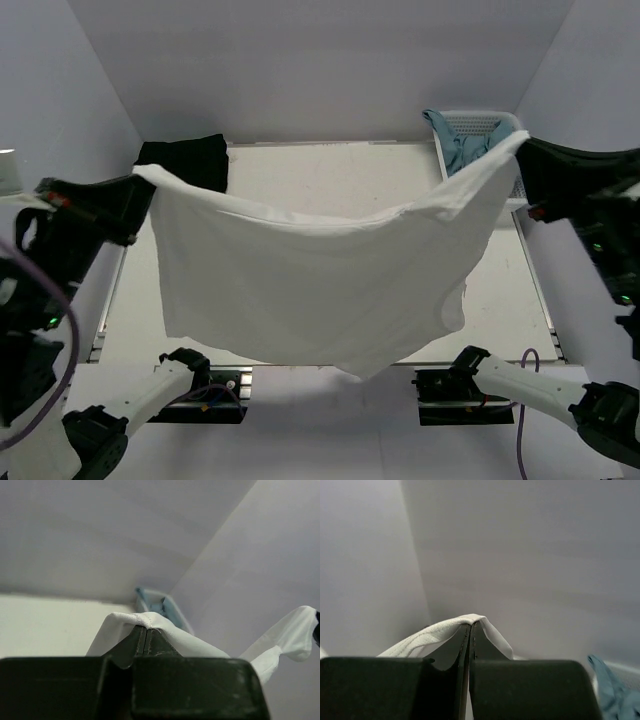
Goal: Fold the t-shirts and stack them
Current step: Flatten out the tshirt
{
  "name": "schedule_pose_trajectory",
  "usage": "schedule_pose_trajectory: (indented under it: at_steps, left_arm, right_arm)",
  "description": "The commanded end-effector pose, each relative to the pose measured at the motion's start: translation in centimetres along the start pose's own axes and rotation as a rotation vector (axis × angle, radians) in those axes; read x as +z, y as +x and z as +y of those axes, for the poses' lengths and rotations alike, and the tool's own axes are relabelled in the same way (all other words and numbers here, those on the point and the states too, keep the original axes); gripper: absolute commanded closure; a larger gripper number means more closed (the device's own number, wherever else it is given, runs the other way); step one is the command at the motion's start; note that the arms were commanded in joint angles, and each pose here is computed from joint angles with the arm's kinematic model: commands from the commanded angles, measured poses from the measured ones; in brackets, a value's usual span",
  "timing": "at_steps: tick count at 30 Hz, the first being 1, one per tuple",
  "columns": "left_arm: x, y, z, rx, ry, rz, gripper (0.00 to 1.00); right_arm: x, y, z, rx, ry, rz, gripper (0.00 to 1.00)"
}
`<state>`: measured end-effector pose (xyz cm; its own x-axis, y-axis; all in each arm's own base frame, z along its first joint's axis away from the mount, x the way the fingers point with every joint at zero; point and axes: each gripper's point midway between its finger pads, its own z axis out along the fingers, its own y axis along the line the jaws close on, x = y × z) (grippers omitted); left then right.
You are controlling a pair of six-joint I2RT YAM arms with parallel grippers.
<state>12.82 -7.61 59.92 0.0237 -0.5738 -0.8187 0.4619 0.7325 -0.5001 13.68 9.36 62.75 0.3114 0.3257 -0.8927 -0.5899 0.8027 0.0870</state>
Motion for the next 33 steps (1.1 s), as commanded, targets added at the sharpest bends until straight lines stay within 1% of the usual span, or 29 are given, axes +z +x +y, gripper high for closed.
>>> schedule_pose_trajectory:
  at_steps: [1, 2, 3, 4, 5, 6, 7, 8, 10, 11, 13, 14, 15, 17, 18, 19, 20, 21, 22, 23, 24, 25, 26, 28, 29, 30, 31, 32, 33]
  left_arm:
    - [3.4, 4.3, 4.1, -0.05, -0.162, 0.096, 1.0]
    - [3.9, 5.0, 4.8, -0.063, -0.188, 0.104, 1.0]
    - [4.7, 6.8, 6.2, -0.067, -0.234, 0.135, 1.0]
    - [5.0, 7.7, 7.1, -0.082, -0.268, 0.148, 1.0]
    - [5.6, 8.3, 8.3, -0.086, -0.317, 0.145, 1.0]
    - [6.6, 10.4, 9.8, -0.077, -0.363, 0.188, 1.0]
    - [6.9, 11.4, 10.7, -0.081, -0.397, 0.205, 1.0]
    - [7.5, 12.2, 11.6, -0.074, -0.427, 0.211, 1.0]
    - [9.1, 14.7, 13.9, -0.063, -0.505, 0.249, 1.0]
    - [9.6, 15.1, 15.3, -0.049, -0.555, 0.242, 1.0]
    - [10.9, 16.2, 16.7, -0.032, -0.602, 0.246, 1.0]
    - [11.9, 17.7, 18.1, -0.014, -0.649, 0.276, 1.0]
    - [12.6, 18.3, 18.6, -0.009, -0.664, 0.282, 1.0]
    - [14.1, 19.4, 20.0, 0.018, -0.702, 0.29, 1.0]
    - [15.2, 21.5, 21.5, 0.036, -0.742, 0.33, 1.0]
    - [16.0, 22.1, 22.5, 0.038, -0.759, 0.332, 1.0]
    - [16.7, 22.9, 23.7, 0.042, -0.782, 0.34, 1.0]
    - [17.4, 23.5, 24.5, 0.044, -0.796, 0.346, 1.0]
    - [18.6, 26.0, 26.4, 0.059, -0.822, 0.402, 1.0]
    - [19.6, 26.7, 27.2, 0.056, -0.828, 0.407, 1.0]
    - [20.8, 26.6, 28.3, 0.055, -0.834, 0.404, 1.0]
    - [21.5, 29.1, 30.6, 0.065, -0.879, 0.454, 1.0]
    - [22.8, 29.6, 31.5, 0.057, -0.874, 0.443, 1.0]
    - [24.7, 29.6, 33.7, 0.068, -0.874, 0.433, 1.0]
    - [26.7, 28.9, 33.9, 0.067, -0.833, 0.391, 1.0]
    - [27.5, 31.1, 35.9, 0.075, -0.847, 0.423, 1.0]
    - [28.2, 31.1, 37.2, 0.083, -0.847, 0.419, 1.0]
    - [29.8, 30.9, 37.3, 0.078, -0.806, 0.406, 1.0]
    - [31.0, 31.3, 37.6, 0.073, -0.786, 0.393, 1.0]
  right_arm:
    - [2.4, 1.7, -3.3, -0.029, 0.223, -0.005, 1.0]
    - [2.7, 4.1, -5.6, -0.057, 0.37, 0.039, 1.0]
    - [3.4, 5.6, -6.2, -0.077, 0.421, 0.069, 1.0]
    - [3.9, 7.2, -6.7, -0.092, 0.462, 0.089, 1.0]
    - [4.0, 8.8, -8.0, -0.116, 0.562, 0.112, 1.0]
    - [4.5, 11.4, -8.2, -0.152, 0.589, 0.161, 1.0]
    - [5.0, 11.0, -8.6, -0.129, 0.624, 0.107, 1.0]
    - [5.0, 13.2, -9.3, -0.186, 0.676, 0.154, 1.0]
    - [5.2, 15.5, -10.7, -0.208, 0.8, 0.164, 1.0]
    - [5.3, 16.8, -10.9, -0.241, 0.814, 0.185, 1.0]
    - [6.3, 19.1, -11.6, -0.274, 0.841, 0.211, 1.0]
    - [6.7, 20.1, -11.7, -0.281, 0.841, 0.216, 1.0]
    - [7.0, 20.7, -11.9, -0.277, 0.848, 0.216, 1.0]
    - [8.3, 23.4, -13.1, -0.318, 0.877, 0.263, 1.0]
    - [9.0, 25.1, -13.5, -0.338, 0.873, 0.294, 1.0]
    - [9.5, 25.1, -14.6, -0.332, 0.889, 0.286, 1.0]
    - [10.5, 28.0, -15.1, -0.36, 0.886, 0.34, 1.0]
    - [11.0, 29.0, -15.4, -0.353, 0.875, 0.352, 1.0]
    - [11.4, 28.6, -16.8, -0.338, 0.905, 0.335, 1.0]
    - [12.2, 29.5, -17.0, -0.322, 0.877, 0.345, 1.0]
    - [12.9, 32.9, -17.7, -0.345, 0.871, 0.415, 1.0]
    - [13.5, 32.0, -19.2, -0.328, 0.901, 0.388, 1.0]
    - [14.5, 34.1, -19.3, -0.324, 0.859, 0.421, 1.0]
    - [15.5, 37.0, -21.6, -0.338, 0.872, 0.462, 1.0]
    - [17.2, 36.5, -21.5, -0.323, 0.827, 0.44, 1.0]
    - [17.7, 38.3, -22.2, -0.327, 0.821, 0.467, 1.0]
    - [17.9, 40.8, -23.6, -0.343, 0.809, 0.516, 1.0]
    - [19.6, 39.7, -23.9, -0.328, 0.797, 0.476, 1.0]
    - [19.4, 43.7, -25.6, -0.34, 0.795, 0.542, 1.0]
